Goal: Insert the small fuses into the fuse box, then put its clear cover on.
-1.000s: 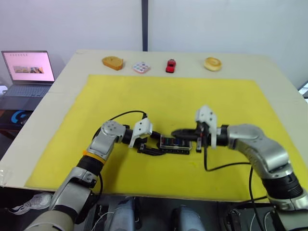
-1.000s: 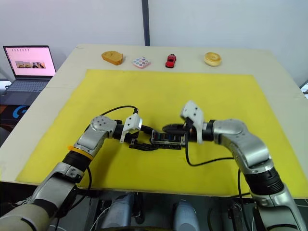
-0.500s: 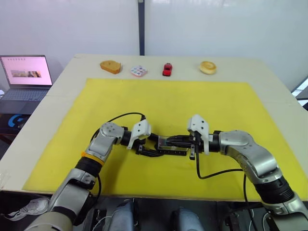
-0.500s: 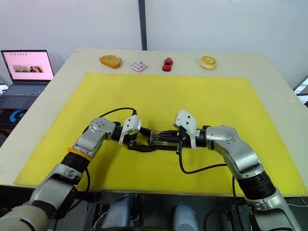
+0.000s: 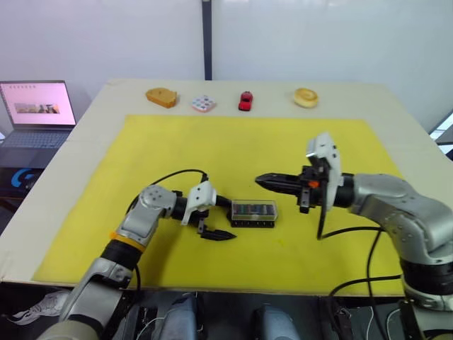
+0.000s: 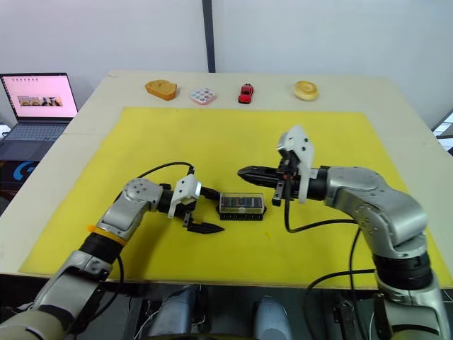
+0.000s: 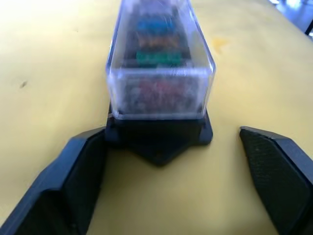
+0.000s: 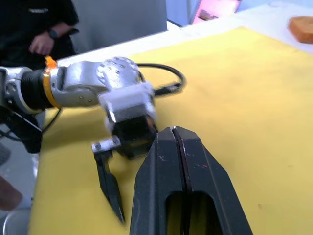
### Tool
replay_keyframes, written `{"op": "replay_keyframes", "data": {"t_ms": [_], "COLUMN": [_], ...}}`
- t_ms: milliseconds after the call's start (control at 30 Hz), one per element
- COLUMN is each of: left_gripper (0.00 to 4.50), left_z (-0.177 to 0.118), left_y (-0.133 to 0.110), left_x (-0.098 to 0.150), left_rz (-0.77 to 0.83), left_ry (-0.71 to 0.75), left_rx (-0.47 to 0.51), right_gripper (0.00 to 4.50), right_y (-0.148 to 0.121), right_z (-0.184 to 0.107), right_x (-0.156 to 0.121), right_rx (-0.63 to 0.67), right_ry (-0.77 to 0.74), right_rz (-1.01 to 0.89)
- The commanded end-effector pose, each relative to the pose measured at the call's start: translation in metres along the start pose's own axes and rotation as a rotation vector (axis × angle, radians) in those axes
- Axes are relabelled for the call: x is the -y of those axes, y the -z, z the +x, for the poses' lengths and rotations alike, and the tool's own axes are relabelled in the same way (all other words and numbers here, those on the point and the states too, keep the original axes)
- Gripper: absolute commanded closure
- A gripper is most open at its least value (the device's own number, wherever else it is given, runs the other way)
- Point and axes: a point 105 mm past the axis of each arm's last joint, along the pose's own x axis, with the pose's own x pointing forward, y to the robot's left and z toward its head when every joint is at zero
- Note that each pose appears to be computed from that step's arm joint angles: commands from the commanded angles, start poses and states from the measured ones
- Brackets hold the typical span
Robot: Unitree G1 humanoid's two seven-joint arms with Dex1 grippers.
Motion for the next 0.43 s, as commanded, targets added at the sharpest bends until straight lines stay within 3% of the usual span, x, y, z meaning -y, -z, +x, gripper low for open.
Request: {"op": "replay_keyframes", "data": {"t_ms": [33, 167, 433], "left_gripper": [0.01, 0.01, 0.01], "left_z": [-0.043, -0.086, -0.156], "left_y": [0.009, 0.004, 0.016], "left_x": [0.034, 0.052, 0.026], "left_rz": [-0.114, -0.239, -0.359], "left_ry": [0.060, -0.042, -0.512], "left_rx": [-0.053, -0.065, -0.037], "right_gripper": [4.50, 4.50, 4.50], "right_y": [-0.007, 0.017, 0.049], "right_z": [-0.032, -0.066, -0.104], "right_x": [0.013, 0.030, 0.052], "right_rx": [0.001, -0.081, -0.167], "right_ry": [0.122, 0.269, 0.429], "right_rz": [-0.015, -0.003, -0.015]}}
